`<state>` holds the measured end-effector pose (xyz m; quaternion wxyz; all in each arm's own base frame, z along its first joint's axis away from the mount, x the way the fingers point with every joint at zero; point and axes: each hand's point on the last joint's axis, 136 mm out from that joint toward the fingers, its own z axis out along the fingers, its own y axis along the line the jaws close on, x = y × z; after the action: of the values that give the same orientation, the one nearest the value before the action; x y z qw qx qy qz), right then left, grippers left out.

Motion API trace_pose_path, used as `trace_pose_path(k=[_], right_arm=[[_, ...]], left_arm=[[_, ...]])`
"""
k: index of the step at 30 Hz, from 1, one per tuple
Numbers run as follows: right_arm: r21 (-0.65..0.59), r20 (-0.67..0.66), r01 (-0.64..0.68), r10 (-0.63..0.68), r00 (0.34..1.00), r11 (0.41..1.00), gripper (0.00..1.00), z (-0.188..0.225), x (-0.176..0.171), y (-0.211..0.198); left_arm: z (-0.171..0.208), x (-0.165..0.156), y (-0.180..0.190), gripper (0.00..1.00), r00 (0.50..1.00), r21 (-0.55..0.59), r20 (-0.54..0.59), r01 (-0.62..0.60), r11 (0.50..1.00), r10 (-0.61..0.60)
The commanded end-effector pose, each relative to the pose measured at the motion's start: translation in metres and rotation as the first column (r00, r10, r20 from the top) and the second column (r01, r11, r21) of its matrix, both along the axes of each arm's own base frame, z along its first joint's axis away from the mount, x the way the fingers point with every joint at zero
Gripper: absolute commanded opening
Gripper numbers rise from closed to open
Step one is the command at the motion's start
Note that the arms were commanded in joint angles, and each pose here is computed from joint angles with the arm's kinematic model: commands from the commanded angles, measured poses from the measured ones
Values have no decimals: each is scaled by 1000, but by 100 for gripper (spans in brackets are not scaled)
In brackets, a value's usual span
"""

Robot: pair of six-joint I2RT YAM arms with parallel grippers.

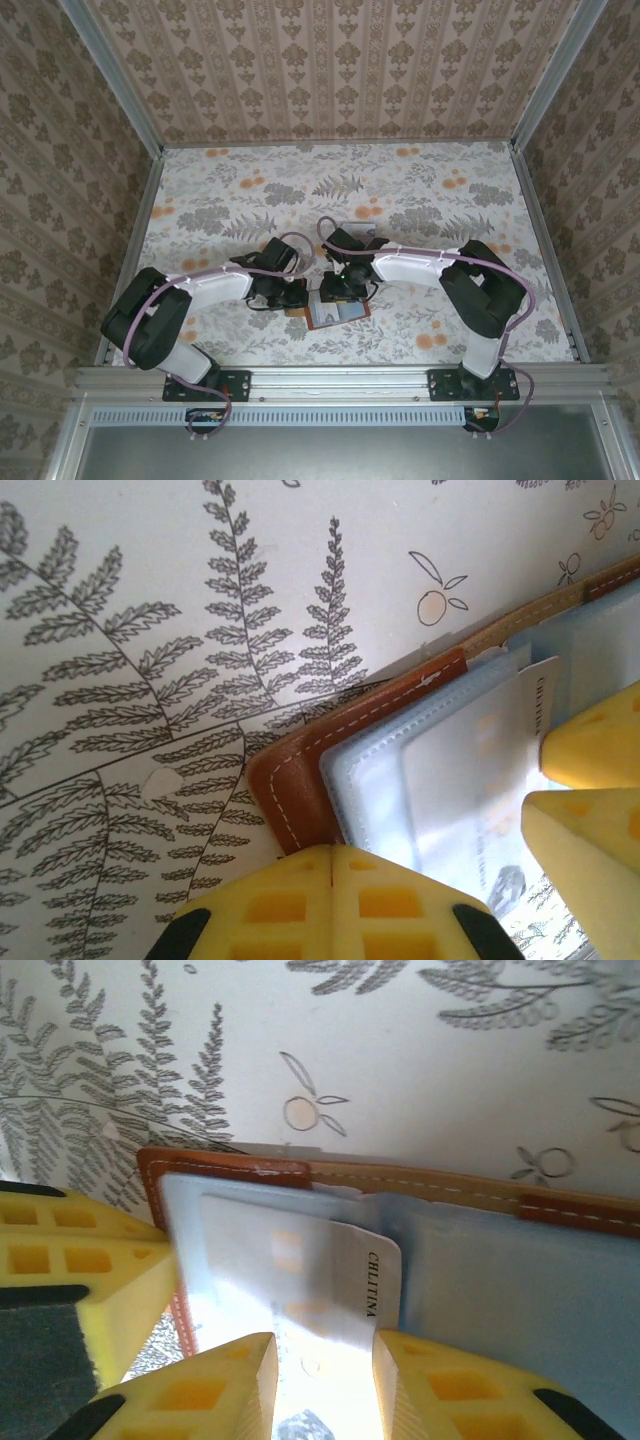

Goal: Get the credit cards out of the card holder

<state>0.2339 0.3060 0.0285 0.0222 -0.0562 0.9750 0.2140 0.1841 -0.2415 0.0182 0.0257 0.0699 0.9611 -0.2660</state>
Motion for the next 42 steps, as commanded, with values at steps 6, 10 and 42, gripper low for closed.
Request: trace_pose_path(k=[6,10,42], right_arm=[[-67,19,-3,5,1000,998,33,6,-1,-14],[9,21,-6,6,1000,1000,33,14,-1,-3],[14,-38,-21,22,999,1000,33,-5,-5,-2]], left_arm=[[-22,-19,25,0,998,102,-65,13,995,-6],[-19,-16,26,0,998,111,-57,14,994,-8],[27,10,-31,0,999,-27,31,46,999,-45]])
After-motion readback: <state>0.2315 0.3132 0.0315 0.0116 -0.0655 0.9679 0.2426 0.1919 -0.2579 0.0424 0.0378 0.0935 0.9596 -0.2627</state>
